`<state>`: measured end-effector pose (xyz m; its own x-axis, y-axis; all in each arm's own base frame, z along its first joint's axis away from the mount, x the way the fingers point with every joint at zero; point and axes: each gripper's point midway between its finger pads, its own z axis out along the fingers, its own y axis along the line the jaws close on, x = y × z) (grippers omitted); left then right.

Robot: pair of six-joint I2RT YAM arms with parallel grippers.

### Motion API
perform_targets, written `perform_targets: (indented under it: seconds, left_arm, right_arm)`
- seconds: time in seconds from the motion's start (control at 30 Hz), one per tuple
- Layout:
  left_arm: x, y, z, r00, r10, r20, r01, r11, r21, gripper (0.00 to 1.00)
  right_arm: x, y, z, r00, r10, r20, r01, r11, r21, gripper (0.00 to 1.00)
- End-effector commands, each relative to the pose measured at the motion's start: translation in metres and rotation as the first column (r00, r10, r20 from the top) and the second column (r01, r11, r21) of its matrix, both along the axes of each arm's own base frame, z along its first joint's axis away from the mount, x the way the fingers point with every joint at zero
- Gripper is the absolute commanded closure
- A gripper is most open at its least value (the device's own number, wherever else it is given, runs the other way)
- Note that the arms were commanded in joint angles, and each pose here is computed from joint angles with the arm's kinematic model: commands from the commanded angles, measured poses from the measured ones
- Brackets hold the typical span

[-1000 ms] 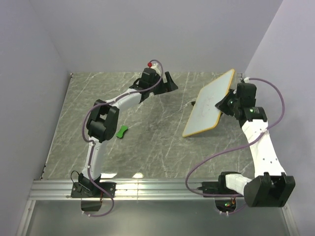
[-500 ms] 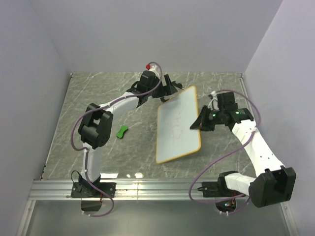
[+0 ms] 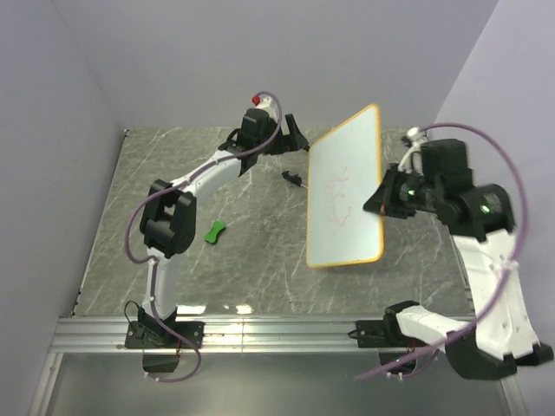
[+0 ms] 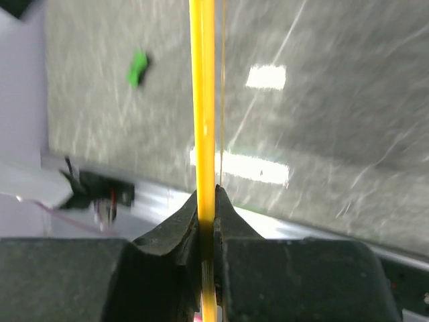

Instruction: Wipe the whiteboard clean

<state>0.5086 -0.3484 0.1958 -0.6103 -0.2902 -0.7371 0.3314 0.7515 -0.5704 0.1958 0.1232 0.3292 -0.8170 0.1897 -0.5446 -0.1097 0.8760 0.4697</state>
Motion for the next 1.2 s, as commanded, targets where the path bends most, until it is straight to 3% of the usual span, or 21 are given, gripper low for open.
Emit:
perform_targets:
  seconds: [0.0,0.03,0.07,0.1,0.2,0.33,0.47,0.6,0.83,0.9,0.97,1.0,1.03,1.07,1.17]
  left_arm:
    - [0.027,-0.017,0.005,0.995,-0.070,0.075,0.071,0.997,-0.008,0.01]
    - [0.034,-0.019,-0.022,0.997,-0.068,0.034,0.068,0.998,0.012,0.01]
    - [0.047,-0.020,-0.008,0.996,-0.059,0.063,0.060,0.998,-0.003,0.01]
    - [0.054,-0.020,-0.028,0.999,-0.044,0.025,0.044,0.999,0.002,0.01]
    - [0.074,-0.017,-0.033,0.999,-0.001,0.035,0.001,1.000,-0.006,0.01]
    - [0.079,-0.035,-0.040,0.993,-0.111,0.052,0.115,0.988,-0.099,0.01]
    - [0.064,-0.063,-0.036,0.954,-0.296,0.051,0.300,0.925,-0.234,0.02]
    - [0.052,-0.063,-0.032,0.938,-0.342,0.057,0.342,0.885,-0.316,0.13]
    - [0.012,-0.066,-0.070,0.881,-0.458,-0.118,0.392,0.847,-0.358,0.38]
    - [0.003,-0.064,-0.068,0.892,-0.429,-0.142,0.368,0.873,-0.320,0.41]
    - [-0.015,-0.055,-0.094,0.889,-0.400,-0.222,0.328,0.895,-0.302,0.43]
    - [-0.020,-0.050,-0.076,0.898,-0.383,-0.216,0.308,0.899,-0.311,0.43]
    - [-0.027,-0.040,-0.098,0.907,-0.316,-0.278,0.238,0.930,-0.282,0.44]
    - [-0.033,-0.035,-0.081,0.914,-0.285,-0.290,0.204,0.939,-0.279,0.45]
    - [-0.057,-0.022,-0.096,0.904,-0.145,-0.402,0.072,0.979,-0.189,0.48]
  right_arm:
    - [-0.016,-0.023,0.051,0.973,-0.132,0.192,0.127,0.991,0.039,1.00]
    - [-0.017,-0.025,0.053,0.968,-0.154,0.198,0.147,0.988,0.048,1.00]
    - [-0.018,-0.026,0.055,0.964,-0.180,0.197,0.170,0.983,0.067,1.00]
    - [-0.019,-0.031,0.056,0.956,-0.205,0.209,0.195,0.979,0.064,1.00]
    - [-0.020,-0.039,0.067,0.938,-0.248,0.244,0.239,0.969,0.067,1.00]
    - [-0.013,-0.052,0.074,0.915,-0.293,0.279,0.297,0.954,0.030,1.00]
    - [0.000,-0.049,0.075,0.915,-0.297,0.274,0.302,0.953,0.026,1.00]
    - [0.015,-0.054,0.078,0.902,-0.317,0.292,0.333,0.943,-0.005,1.00]
    - [0.028,-0.056,0.073,0.905,-0.292,0.310,0.323,0.945,-0.055,1.00]
    - [0.031,-0.054,0.075,0.905,-0.283,0.318,0.315,0.947,-0.056,1.00]
    - [0.032,-0.054,0.076,0.904,-0.272,0.330,0.307,0.950,-0.060,1.00]
    - [0.032,-0.053,0.077,0.905,-0.266,0.333,0.301,0.952,-0.060,1.00]
    - [0.031,-0.053,0.078,0.904,-0.255,0.342,0.292,0.954,-0.060,1.00]
    - [0.030,-0.053,0.078,0.905,-0.251,0.344,0.288,0.956,-0.061,1.00]
    - [0.023,-0.055,0.076,0.904,-0.233,0.359,0.276,0.959,-0.071,1.00]
